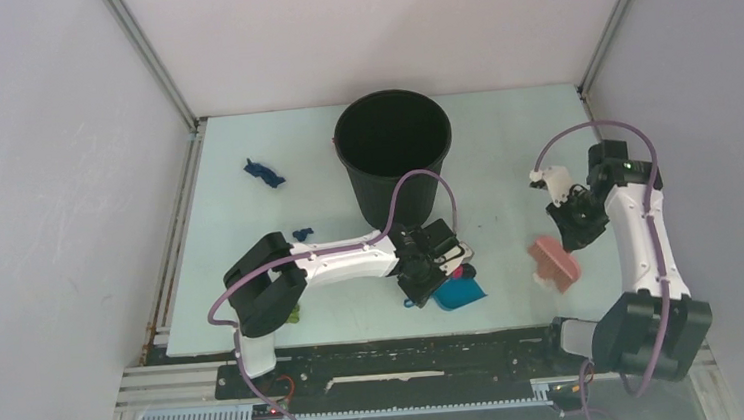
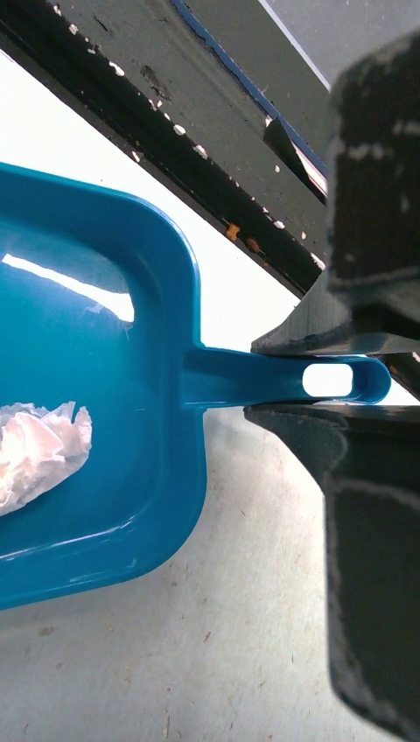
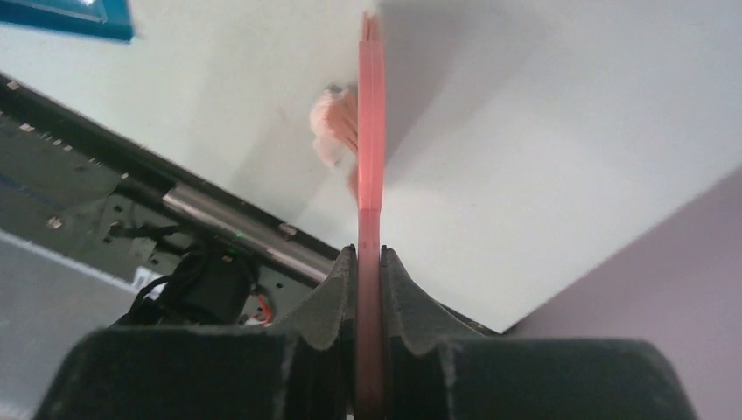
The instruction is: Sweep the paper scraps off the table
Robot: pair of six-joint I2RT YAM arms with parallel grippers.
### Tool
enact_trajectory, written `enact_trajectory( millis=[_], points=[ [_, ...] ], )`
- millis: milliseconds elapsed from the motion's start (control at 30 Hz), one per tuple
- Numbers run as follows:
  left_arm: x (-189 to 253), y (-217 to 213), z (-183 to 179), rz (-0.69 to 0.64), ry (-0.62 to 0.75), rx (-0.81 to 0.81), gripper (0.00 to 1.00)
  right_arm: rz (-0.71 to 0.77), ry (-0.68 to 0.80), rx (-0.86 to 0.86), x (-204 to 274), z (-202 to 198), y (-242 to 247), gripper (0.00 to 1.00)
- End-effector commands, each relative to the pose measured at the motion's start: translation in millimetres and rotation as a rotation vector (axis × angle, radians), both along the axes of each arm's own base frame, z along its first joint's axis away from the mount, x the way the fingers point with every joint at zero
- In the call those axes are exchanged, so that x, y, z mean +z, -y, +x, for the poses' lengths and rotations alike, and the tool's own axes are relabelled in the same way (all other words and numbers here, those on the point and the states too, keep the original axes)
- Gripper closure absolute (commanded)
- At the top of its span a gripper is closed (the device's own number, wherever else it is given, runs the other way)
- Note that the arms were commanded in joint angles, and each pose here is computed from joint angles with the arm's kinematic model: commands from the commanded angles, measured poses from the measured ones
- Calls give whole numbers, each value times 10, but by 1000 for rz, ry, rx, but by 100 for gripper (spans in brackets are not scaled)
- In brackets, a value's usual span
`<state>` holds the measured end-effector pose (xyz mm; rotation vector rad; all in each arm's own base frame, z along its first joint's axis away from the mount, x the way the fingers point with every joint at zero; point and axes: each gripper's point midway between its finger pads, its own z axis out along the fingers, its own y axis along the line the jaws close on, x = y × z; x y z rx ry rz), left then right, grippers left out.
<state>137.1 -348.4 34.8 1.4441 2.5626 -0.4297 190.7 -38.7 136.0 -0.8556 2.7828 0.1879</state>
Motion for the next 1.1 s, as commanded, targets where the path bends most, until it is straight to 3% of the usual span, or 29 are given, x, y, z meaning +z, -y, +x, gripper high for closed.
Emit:
enact_trajectory(
  millis=[0, 267, 433, 600, 800, 1067],
  points=[
    [172, 55, -1, -42, -9, -4, 100, -136, 288, -53, 503, 271, 219, 100],
    [116, -25, 65, 12, 27, -2, 100, -202, 403, -194, 806, -27, 528, 100],
    [113, -42, 42, 15, 18, -7, 100, -265, 245, -401, 423, -61, 991, 100],
    [115, -56, 41, 18, 21, -8, 100, -229, 146, -498, 51, -28, 1031, 100],
    [67, -143, 97, 67, 51, -5, 100, -58, 23, -488, -134, -91, 403, 100],
    [49, -138, 52, 71, 13, -15, 100, 97, -100, -298, -183, -87, -494, 100]
  ],
)
